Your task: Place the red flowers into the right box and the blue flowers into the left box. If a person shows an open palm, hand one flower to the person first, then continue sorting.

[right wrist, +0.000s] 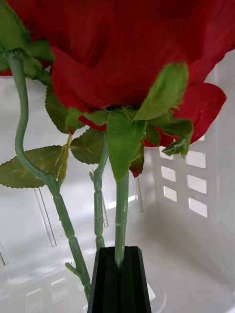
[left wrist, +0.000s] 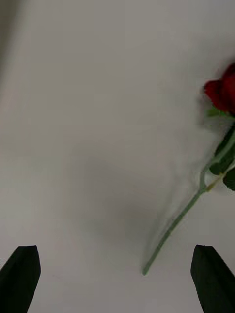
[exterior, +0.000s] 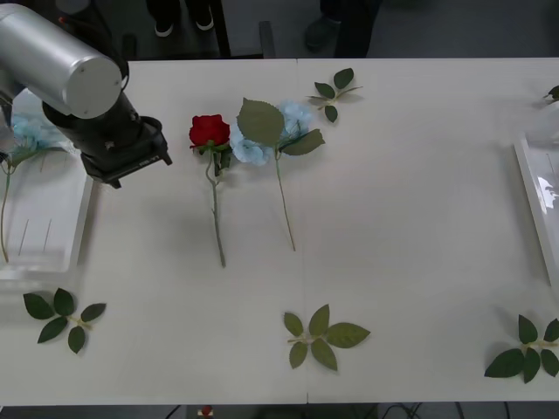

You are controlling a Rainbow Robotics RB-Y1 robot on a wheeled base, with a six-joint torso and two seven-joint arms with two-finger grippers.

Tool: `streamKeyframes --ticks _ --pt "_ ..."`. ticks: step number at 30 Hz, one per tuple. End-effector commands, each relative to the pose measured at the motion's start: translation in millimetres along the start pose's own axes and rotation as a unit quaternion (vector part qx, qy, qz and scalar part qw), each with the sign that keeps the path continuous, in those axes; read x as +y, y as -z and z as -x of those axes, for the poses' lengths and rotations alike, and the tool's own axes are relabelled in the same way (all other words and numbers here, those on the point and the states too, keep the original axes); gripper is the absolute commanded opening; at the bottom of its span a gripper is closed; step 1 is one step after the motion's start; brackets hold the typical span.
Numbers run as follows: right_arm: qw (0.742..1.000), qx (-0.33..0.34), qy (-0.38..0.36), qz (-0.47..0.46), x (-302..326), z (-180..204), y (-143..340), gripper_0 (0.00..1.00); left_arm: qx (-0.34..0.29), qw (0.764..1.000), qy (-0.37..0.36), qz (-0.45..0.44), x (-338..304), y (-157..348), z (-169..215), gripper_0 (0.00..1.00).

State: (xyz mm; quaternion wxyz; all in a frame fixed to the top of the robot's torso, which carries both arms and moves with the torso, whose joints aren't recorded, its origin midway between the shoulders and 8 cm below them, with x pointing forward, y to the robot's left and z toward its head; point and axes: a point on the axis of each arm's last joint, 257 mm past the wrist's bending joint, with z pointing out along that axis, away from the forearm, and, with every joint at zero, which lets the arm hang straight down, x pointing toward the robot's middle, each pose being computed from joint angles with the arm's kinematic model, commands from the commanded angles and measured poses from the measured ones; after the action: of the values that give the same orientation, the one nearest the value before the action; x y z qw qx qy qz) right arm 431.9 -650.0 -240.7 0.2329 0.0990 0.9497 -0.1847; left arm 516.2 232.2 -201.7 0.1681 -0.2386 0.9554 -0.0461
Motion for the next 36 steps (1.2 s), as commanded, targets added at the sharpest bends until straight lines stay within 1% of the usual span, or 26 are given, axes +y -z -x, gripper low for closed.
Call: streamKeyframes --ticks 1,3,5,6,7,10,11,13,17,19,28,33,36 --pt "1.000 -0.019 -0.004 0.004 1.3 12.9 5.2 0.00 -0.013 0.999 -0.038 -0.014 -42.9 5.4 -1.3 0.89" --pt "1.000 -0.019 -0.003 0.002 1.2 12.7 4.1 0.01 -0.013 0.999 -0.044 -0.016 -55.4 -1.3 -7.2 0.89" --pt "1.000 -0.020 -0.003 0.001 1.7 12.6 3.4 0.08 -0.014 0.999 -0.050 -0.017 -69.4 -10.8 -13.4 0.89" --pt "1.000 -0.020 -0.003 0.003 3.5 12.6 3.0 0.15 -0.017 0.998 -0.051 -0.018 -73.5 -12.6 -13.7 0.89" --pt "1.000 -0.019 -0.004 0.003 3.9 11.8 2.3 0.26 -0.017 0.998 -0.052 -0.015 -77.9 -17.4 -17.1 0.89" --pt "1.000 -0.020 -0.007 0.006 6.4 12.1 2.1 0.53 -0.015 0.999 -0.049 -0.012 -84.1 -25.7 -21.9 0.89" --pt "1.000 -0.020 -0.007 0.008 7.5 12.1 1.9 0.60 -0.015 0.999 -0.048 -0.010 -84.6 -28.5 -22.8 0.89" --pt "1.000 -0.021 -0.009 0.012 8.6 13.0 2.8 0.67 -0.022 0.998 -0.050 -0.008 -85.3 -32.9 -21.7 0.89" --pt "0.999 -0.020 -0.020 0.038 16.6 14.0 11.3 0.76 -0.043 0.997 -0.064 0.000 -84.4 -47.2 -20.0 0.89" --pt "0.998 -0.021 -0.022 0.050 20.8 18.3 21.1 0.78 -0.052 0.996 -0.067 0.004 -83.2 -53.4 -17.6 0.89" --pt "0.991 -0.027 -0.019 0.131 60.4 36.9 100.3 0.80 -0.073 0.995 -0.063 0.005 -83.7 -84.6 -6.2 0.89" --pt "0.983 -0.059 -0.007 0.172 102.0 59.1 153.7 0.81 -0.080 0.995 -0.060 0.000 -84.2 -99.5 -4.4 0.89" --pt "0.976 -0.082 -0.001 0.200 130.5 72.4 175.3 0.81 -0.086 0.995 -0.059 -0.001 -86.8 -103.7 -2.8 0.89"
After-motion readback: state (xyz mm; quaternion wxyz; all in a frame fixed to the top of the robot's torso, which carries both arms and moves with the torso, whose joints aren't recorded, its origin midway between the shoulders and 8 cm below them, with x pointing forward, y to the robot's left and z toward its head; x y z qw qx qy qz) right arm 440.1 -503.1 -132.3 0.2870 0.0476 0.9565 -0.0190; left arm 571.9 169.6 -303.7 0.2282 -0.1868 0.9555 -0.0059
